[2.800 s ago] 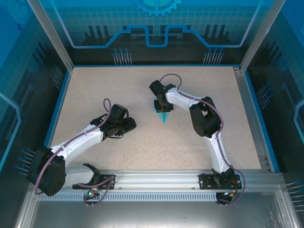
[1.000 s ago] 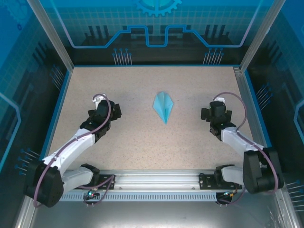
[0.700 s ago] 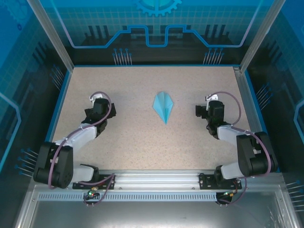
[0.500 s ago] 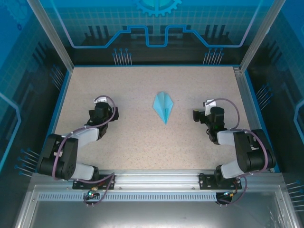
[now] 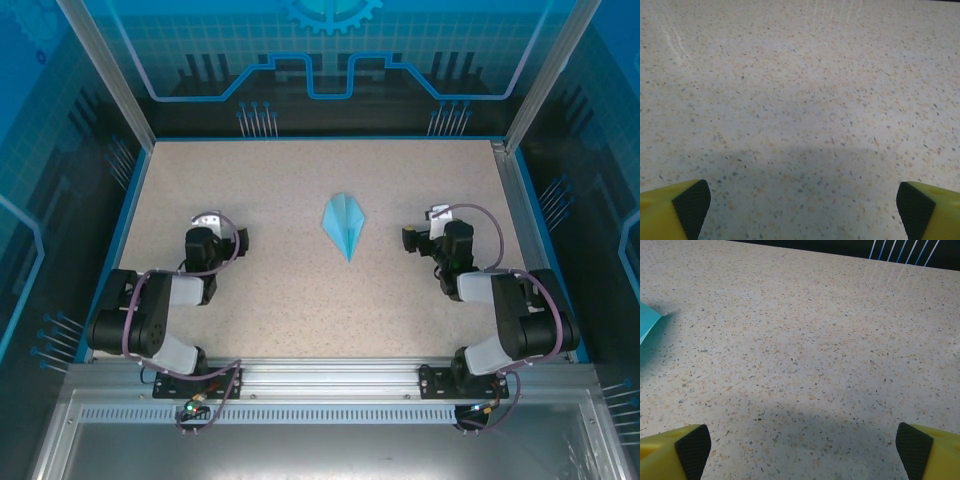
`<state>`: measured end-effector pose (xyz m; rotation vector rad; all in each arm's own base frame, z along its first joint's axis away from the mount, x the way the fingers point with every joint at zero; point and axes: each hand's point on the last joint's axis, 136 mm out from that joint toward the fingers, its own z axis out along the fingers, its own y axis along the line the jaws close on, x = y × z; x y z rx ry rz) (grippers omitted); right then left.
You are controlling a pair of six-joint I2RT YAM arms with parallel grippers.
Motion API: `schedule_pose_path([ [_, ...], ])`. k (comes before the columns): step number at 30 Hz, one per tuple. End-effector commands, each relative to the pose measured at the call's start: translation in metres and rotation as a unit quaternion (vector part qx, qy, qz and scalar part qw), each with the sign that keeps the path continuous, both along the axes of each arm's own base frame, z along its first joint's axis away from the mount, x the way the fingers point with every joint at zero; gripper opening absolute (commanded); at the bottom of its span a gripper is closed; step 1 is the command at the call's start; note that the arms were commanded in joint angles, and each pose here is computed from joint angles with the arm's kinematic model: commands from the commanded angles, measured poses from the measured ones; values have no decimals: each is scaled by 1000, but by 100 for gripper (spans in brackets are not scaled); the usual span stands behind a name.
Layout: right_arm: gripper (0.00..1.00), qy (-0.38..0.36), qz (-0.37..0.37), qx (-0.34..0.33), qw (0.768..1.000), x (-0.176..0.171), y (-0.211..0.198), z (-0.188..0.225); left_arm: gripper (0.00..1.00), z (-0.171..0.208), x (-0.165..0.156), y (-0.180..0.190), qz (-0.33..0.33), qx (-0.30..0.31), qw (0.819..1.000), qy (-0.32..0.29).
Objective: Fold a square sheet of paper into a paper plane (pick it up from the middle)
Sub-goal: Reset both arms
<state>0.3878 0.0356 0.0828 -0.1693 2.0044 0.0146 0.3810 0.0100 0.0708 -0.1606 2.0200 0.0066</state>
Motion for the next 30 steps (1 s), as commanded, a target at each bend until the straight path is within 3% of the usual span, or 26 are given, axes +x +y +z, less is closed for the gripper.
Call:
schedule_pose_path([
  [1, 99, -19, -14, 2, 1000, 8, -8, 10, 99, 21, 13, 2, 17, 7, 999, -36],
  [30, 99, -23, -30, -4, 999, 9, -12, 12, 99, 21, 13, 1, 17, 9, 999, -37],
])
